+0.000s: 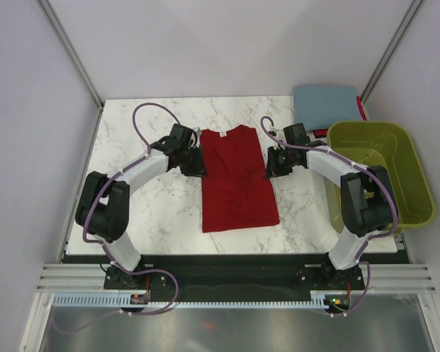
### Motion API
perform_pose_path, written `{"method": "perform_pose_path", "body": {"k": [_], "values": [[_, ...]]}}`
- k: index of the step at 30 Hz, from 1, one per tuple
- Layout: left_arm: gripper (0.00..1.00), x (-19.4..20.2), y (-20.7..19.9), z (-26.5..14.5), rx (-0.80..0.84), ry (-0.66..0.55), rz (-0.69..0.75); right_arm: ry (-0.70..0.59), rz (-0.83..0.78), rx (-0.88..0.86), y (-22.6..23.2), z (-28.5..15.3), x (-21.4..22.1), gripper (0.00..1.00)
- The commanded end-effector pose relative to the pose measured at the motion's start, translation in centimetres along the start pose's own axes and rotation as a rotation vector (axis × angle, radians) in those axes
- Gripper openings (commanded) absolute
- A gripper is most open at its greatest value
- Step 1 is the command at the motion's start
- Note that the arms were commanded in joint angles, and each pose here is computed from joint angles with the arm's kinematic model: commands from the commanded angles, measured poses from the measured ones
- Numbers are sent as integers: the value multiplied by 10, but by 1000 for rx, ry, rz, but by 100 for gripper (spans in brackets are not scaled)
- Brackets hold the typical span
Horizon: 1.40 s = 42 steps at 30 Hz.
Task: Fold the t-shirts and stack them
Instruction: Fold the tshirt
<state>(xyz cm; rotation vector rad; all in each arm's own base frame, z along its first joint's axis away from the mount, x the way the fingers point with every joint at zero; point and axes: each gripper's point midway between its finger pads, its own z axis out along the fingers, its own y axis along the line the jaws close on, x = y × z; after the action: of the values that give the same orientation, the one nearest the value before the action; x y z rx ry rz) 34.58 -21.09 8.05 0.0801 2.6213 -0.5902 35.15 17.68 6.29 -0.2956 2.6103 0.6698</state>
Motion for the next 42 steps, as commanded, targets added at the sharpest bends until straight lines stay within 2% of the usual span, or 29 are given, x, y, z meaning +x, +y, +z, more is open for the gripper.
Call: {"method": "perform_pose_path", "body": {"k": [1, 4, 8, 14, 17, 20, 24, 32, 34, 35, 37, 38, 40, 42], "values": [[31, 2, -1, 6, 28, 13, 51, -17, -7, 0, -1, 2, -1, 21], [33, 6, 10, 16, -12, 24, 74, -20, -6, 9, -3, 1, -2, 30], [33, 8, 13, 29, -9, 41, 97, -26, -7, 6, -2, 1, -6, 36], [39, 11, 18, 43, -14, 57, 88, -10, -17, 16, -6, 4, -5, 35], [39, 12, 19, 46, -16, 63, 93, -1, -18, 16, -7, 6, -2, 30], [33, 9, 19, 45, -20, 55, 98, 1, -20, 19, -8, 8, -4, 31], [5, 5, 16, 42, -12, 42, 104, -5, -18, 20, -8, 10, -9, 39], [2, 4, 10, 35, 10, 36, 92, -34, -25, 66, -16, 12, -24, 42], [2, 3, 8, 33, 15, 30, 86, -35, -30, 56, -13, 12, -25, 38], [2, 3, 8, 32, 18, 29, 82, -35, -27, 56, -14, 12, -25, 28], [2, 1, 5, 28, 21, 16, 76, -36, -32, 55, -14, 11, -24, 17], [2, 1, 5, 27, 20, 14, 74, -46, -39, 57, -13, 8, -25, 8], [2, -3, 3, 20, 23, -4, 68, -48, -41, 55, -12, 6, -23, 2], [2, -5, 0, 15, 26, -19, 61, -64, -47, 58, -10, 1, -24, 0]]}}
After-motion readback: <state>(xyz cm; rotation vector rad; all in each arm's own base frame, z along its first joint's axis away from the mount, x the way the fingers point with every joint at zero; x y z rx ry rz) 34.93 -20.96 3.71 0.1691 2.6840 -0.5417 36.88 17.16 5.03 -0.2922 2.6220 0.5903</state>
